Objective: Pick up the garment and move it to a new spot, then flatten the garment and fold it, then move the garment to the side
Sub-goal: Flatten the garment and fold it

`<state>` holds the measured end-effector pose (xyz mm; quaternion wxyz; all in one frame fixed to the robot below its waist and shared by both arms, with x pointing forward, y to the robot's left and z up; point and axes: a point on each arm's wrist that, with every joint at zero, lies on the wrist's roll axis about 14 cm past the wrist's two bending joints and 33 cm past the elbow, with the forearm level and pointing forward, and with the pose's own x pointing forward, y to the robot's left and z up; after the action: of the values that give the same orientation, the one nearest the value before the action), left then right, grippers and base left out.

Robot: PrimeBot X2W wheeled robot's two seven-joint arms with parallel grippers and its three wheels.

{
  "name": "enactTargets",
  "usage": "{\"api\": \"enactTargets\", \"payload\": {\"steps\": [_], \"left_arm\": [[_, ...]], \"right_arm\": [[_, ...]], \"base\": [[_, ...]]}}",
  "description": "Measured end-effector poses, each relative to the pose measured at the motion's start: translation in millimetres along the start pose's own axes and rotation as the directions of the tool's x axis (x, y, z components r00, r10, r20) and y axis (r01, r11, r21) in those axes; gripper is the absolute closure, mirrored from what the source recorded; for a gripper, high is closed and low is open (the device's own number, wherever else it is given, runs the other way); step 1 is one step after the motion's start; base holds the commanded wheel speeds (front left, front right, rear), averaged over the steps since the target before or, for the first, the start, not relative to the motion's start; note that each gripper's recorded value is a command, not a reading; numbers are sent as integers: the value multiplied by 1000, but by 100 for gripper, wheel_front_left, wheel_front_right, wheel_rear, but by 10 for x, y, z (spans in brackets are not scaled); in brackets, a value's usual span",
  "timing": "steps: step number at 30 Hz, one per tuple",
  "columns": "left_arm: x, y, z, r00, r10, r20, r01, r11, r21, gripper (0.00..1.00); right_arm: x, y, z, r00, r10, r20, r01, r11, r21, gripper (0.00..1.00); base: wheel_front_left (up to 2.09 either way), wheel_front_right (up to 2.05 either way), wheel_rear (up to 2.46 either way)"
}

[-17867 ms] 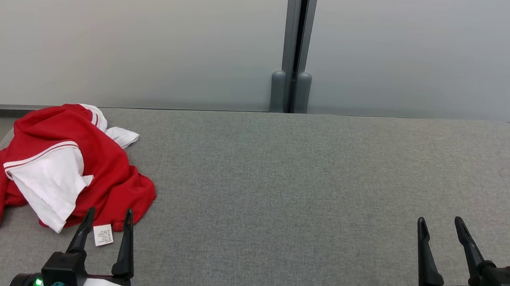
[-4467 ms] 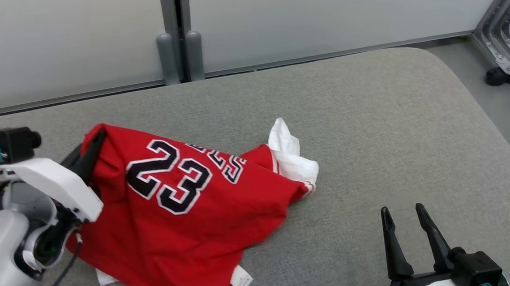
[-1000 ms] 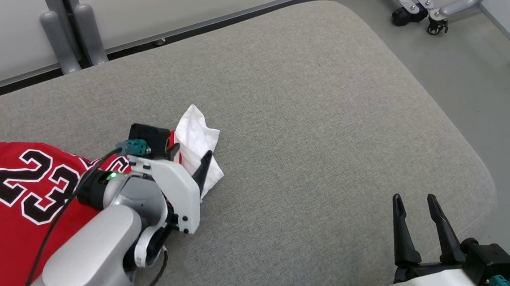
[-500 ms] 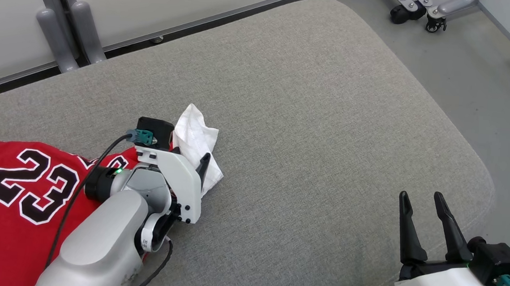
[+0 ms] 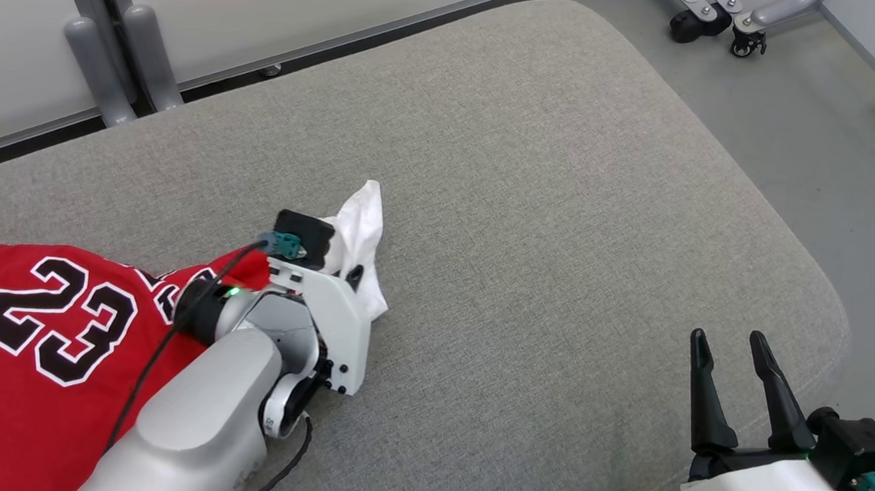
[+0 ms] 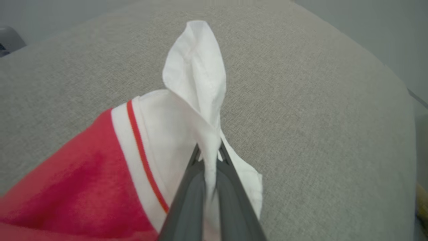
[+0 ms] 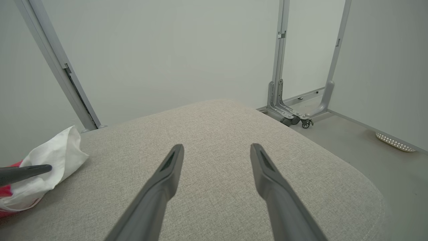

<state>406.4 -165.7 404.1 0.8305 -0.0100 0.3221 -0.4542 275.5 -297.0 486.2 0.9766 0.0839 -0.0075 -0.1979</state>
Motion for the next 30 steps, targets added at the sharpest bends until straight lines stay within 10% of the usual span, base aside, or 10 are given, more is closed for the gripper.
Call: {"api": "enactTargets", "payload": {"steps": [10, 11, 12, 13, 22, 30], "left_arm": [[-207, -987, -47, 956, -293, 31, 282, 941, 186, 100], [-227, -1039, -64, 952, -304, 30, 293, 938, 187, 85], [-244, -1079, -72, 949, -312, 33, 300, 934, 195, 14], [-257, -1099, -74, 948, -317, 41, 301, 929, 216, 0], [-495, -1334, 81, 896, -364, 253, 327, 928, 178, 0], [-1019, -301, 175, 861, 29, 508, -72, 995, 66, 0]], "right_arm": [[-57, -11, 6, 1000, 3, 7, -3, 1000, 1, 0], [-64, -3, -1, 1000, 6, 5, -6, 1000, -1, 0], [-68, 8, -8, 1000, 10, 4, -10, 1000, 0, 0], [-69, 25, -10, 1000, 16, 3, -16, 1000, 0, 0], [-71, 121, -24, 998, 56, 3, -56, 998, -25, 0], [65, 349, 96, 988, 147, 47, -142, 985, -95, 0]], "base": [[0, 0, 0], [0, 0, 0], [0, 0, 0], [0, 0, 0], [0, 0, 0], [0, 0, 0]]}}
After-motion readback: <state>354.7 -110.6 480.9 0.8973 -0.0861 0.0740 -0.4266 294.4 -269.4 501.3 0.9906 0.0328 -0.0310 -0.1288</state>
